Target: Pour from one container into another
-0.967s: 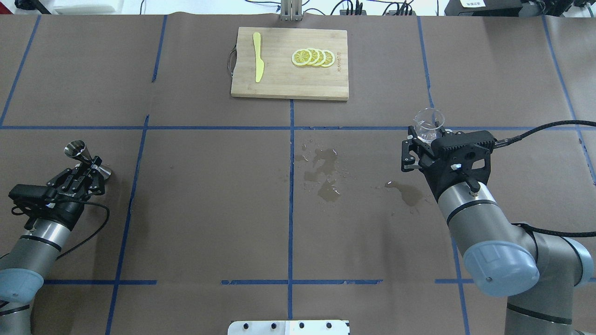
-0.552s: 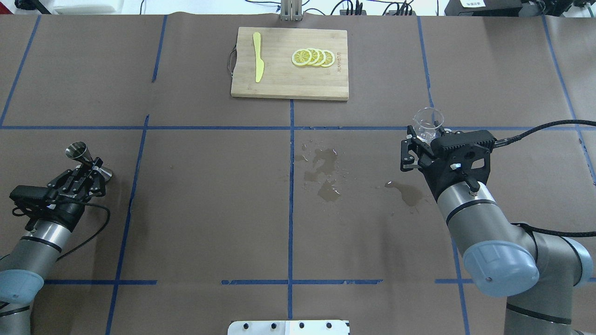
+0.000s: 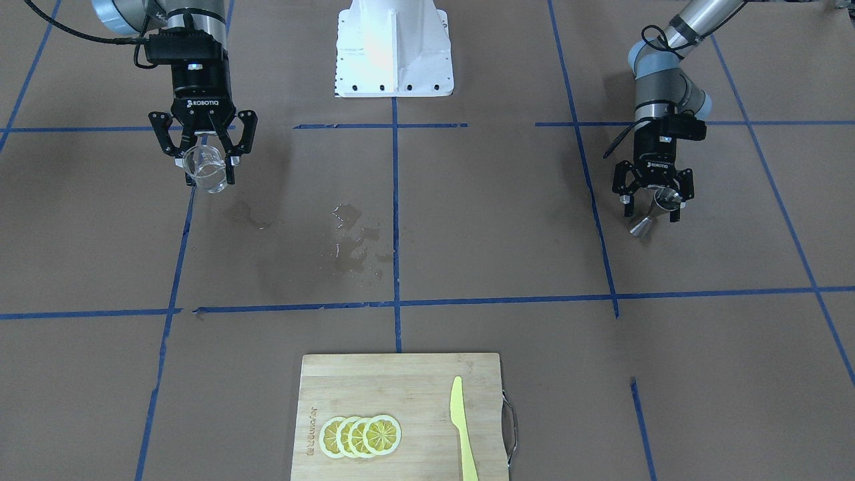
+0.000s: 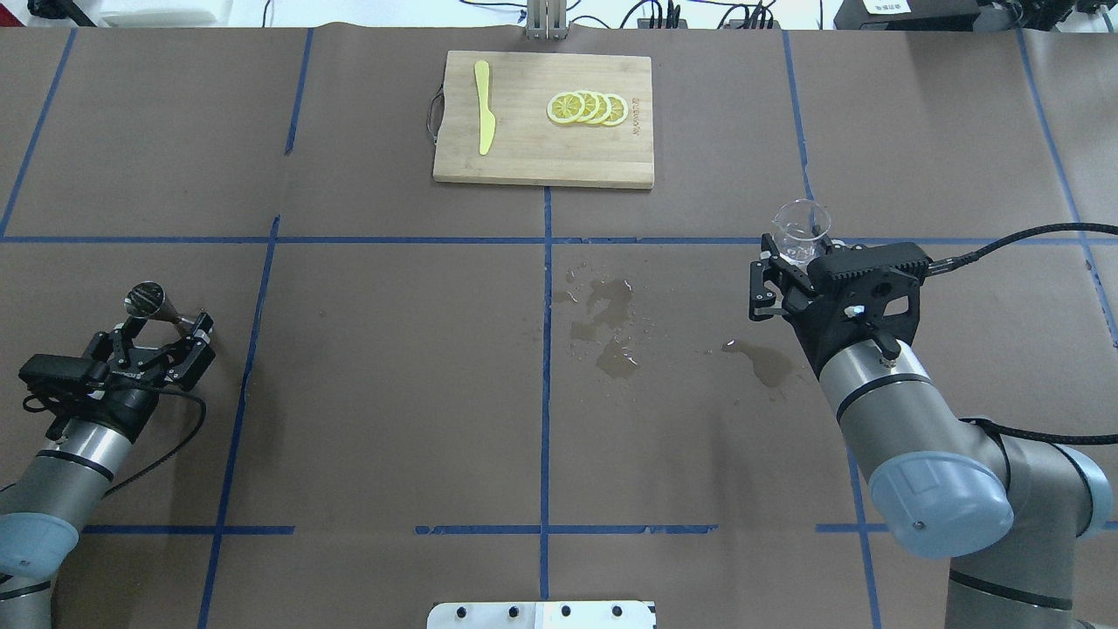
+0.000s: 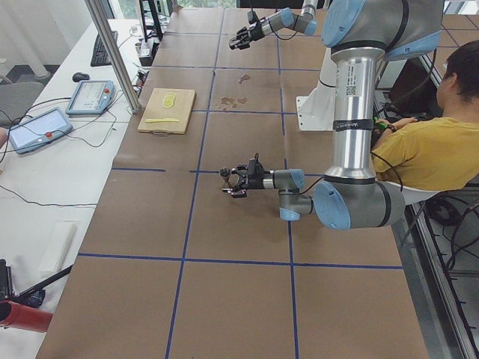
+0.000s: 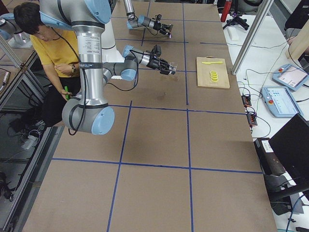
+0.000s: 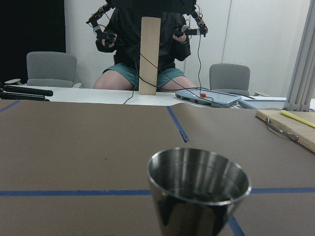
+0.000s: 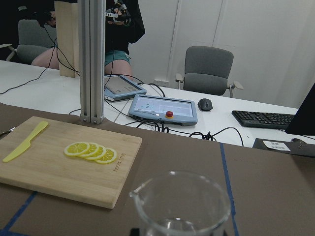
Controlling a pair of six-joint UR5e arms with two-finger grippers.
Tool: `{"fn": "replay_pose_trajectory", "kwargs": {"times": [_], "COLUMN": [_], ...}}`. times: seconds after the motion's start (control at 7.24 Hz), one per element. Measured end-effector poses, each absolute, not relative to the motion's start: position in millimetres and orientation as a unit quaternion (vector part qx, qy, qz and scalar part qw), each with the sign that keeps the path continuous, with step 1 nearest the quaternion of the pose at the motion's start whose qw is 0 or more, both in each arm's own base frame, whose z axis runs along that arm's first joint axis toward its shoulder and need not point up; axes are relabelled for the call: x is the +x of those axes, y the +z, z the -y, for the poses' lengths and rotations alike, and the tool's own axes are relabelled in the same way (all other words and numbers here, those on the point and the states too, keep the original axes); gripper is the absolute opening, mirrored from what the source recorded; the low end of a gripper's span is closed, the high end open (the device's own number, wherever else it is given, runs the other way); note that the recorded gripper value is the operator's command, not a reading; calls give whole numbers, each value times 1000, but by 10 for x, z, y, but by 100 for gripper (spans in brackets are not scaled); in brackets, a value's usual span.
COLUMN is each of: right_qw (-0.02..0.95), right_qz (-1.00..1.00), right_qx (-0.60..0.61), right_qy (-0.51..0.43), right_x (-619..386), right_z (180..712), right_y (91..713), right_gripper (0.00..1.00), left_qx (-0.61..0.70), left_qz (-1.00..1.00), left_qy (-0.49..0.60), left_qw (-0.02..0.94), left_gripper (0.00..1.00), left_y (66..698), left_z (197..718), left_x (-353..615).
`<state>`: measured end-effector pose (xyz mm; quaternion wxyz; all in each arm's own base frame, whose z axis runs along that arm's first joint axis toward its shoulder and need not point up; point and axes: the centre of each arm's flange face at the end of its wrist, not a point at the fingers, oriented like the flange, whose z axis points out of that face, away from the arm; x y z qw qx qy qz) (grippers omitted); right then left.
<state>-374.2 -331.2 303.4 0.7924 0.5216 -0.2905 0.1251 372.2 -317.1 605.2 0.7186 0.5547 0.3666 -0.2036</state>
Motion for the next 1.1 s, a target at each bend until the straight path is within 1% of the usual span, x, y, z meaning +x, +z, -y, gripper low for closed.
{"fn": "replay_pose_trajectory", "kwargs": {"times": [0.55, 1.1], "right_qw": [806, 814], "right_qz": [286, 293], "right_qx": [507, 490], "right_qy": [109, 105], "right_x": [-3808, -3852], "right_z": [3306, 3293], "right_y": [3204, 3312], "right_gripper": [0, 0], "left_qx": [538, 519], "left_qz": [-396, -435], "left_qy": [-183, -165], "left_qw": [721, 717], "left_gripper": [99, 99], "left_y": [6406, 6527], "left_z": [2768, 2459], "left_x": [3283, 3103]}}
